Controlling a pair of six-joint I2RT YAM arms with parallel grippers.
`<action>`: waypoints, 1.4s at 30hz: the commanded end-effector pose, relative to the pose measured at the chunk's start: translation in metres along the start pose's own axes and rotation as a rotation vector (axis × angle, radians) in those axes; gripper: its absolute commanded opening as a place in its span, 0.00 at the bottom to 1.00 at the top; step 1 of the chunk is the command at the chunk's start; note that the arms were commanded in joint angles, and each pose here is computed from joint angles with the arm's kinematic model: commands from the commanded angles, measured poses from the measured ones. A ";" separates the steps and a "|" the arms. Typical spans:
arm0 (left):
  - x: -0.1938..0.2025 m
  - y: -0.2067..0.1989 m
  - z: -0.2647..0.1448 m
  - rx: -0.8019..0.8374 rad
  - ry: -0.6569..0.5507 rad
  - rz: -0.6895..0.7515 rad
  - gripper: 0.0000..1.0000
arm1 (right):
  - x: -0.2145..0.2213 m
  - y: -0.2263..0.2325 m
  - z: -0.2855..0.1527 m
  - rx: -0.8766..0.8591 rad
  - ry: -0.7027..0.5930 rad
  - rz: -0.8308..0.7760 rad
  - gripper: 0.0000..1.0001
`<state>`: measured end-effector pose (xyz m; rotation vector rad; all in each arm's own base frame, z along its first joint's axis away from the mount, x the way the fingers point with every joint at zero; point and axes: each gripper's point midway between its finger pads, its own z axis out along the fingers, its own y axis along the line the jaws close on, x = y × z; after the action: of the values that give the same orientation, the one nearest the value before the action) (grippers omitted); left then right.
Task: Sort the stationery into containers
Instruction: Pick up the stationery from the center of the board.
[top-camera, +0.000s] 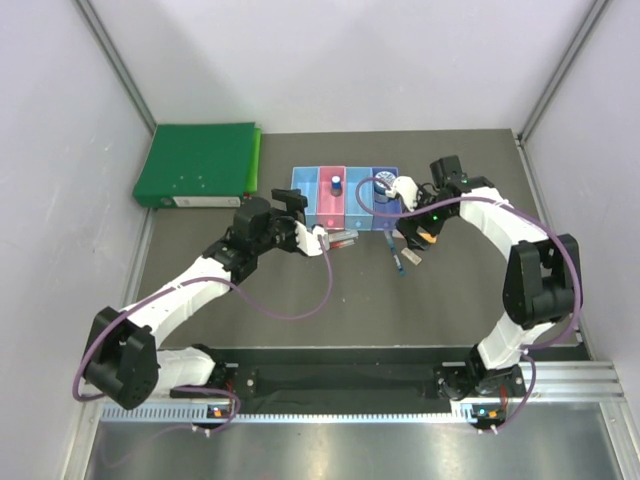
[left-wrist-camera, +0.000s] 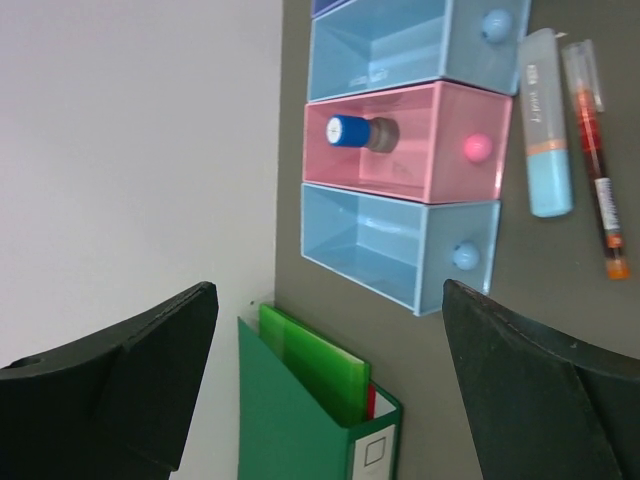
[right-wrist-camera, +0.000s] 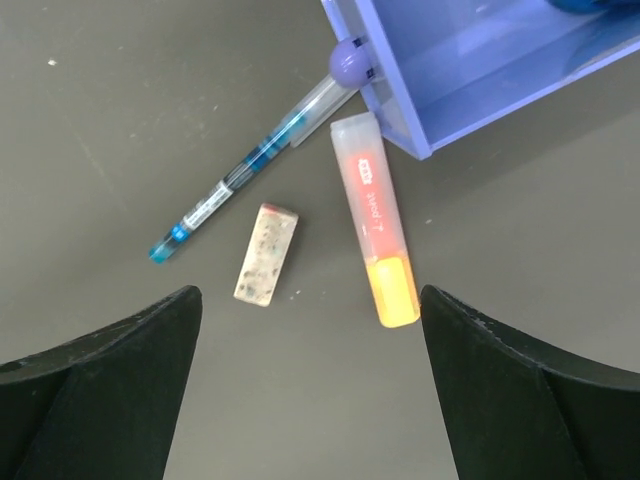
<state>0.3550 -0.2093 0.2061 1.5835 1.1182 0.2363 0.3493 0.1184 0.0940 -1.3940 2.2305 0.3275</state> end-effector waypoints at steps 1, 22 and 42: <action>-0.010 0.041 -0.011 -0.156 -0.018 0.028 0.99 | -0.003 -0.012 0.011 0.036 -0.038 -0.019 0.88; -0.008 0.055 -0.010 -0.178 -0.011 0.067 0.99 | 0.033 0.008 0.047 -0.005 0.059 0.101 0.66; -0.004 0.050 -0.016 -0.161 -0.022 0.073 0.99 | 0.027 0.025 0.064 0.026 0.063 0.135 0.46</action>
<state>0.3696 -0.1981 0.2296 1.5222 1.0677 0.3318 0.3244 0.1299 0.0221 -1.2985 2.4092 0.3211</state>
